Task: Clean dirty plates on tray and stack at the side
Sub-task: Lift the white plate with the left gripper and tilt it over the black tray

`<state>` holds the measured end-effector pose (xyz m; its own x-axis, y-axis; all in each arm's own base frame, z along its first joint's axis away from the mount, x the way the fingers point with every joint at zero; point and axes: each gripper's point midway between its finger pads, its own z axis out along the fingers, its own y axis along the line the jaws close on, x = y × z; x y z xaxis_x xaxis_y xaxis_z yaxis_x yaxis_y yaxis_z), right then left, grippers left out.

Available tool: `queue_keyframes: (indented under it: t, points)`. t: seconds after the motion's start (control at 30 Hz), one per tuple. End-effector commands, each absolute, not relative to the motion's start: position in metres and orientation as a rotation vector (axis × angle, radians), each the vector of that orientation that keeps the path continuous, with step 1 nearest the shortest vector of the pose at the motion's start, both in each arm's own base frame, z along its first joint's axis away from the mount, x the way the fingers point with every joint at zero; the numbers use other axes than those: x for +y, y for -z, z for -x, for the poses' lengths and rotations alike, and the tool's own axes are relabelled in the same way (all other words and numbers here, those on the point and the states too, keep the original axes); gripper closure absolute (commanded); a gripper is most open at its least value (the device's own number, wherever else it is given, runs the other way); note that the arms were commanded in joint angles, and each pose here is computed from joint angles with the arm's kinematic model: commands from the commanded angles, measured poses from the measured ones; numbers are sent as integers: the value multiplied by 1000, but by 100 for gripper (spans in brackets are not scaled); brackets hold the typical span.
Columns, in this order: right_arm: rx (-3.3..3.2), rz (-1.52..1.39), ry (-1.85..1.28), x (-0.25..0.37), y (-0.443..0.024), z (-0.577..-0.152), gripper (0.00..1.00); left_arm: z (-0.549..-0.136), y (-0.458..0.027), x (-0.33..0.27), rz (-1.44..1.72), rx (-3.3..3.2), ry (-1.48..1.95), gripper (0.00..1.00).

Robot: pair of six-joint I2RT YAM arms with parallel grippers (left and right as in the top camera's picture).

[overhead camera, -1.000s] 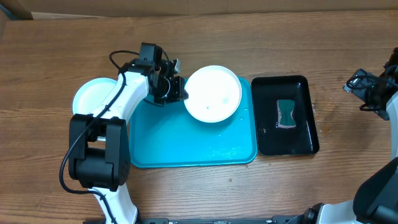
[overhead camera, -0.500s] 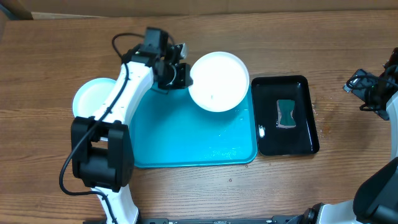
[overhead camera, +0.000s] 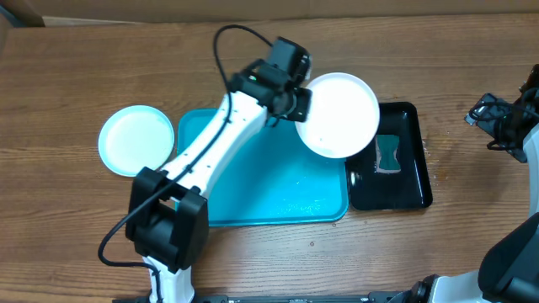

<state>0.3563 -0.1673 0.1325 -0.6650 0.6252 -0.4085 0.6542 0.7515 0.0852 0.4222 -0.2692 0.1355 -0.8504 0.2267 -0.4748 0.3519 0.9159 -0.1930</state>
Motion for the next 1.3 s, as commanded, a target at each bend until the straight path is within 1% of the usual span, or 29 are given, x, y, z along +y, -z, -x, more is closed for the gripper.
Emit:
queue_keyframes:
  t: [0.0,0.27,0.43,0.63,0.93,1.07,1.27]
  points:
    - [2523,-980,95,-169,-134,-358,0,-427,-146,-279,-404,2573,318,96]
    - [2523,-980,95,-169,-134,-358,0,-425,-158,-295,-436,2506,235,96]
    - [2523,-980,95,-169,-134,-358,0,-421,-170,-308,-530,2428,131,96]
    - [2523,-980,95,-169,-134,-358,0,-413,-192,-322,-584,2287,-105,96]
    - [2523,-980,95,-169,-134,-358,0,-376,-237,-352,-707,1987,-486,96]
    - [2523,-980,95,-169,-134,-358,0,-357,-261,-360,-687,1862,-620,96]
    - [2522,-980,95,-169,-134,-358,0,-333,-286,-370,-644,1744,-717,96]
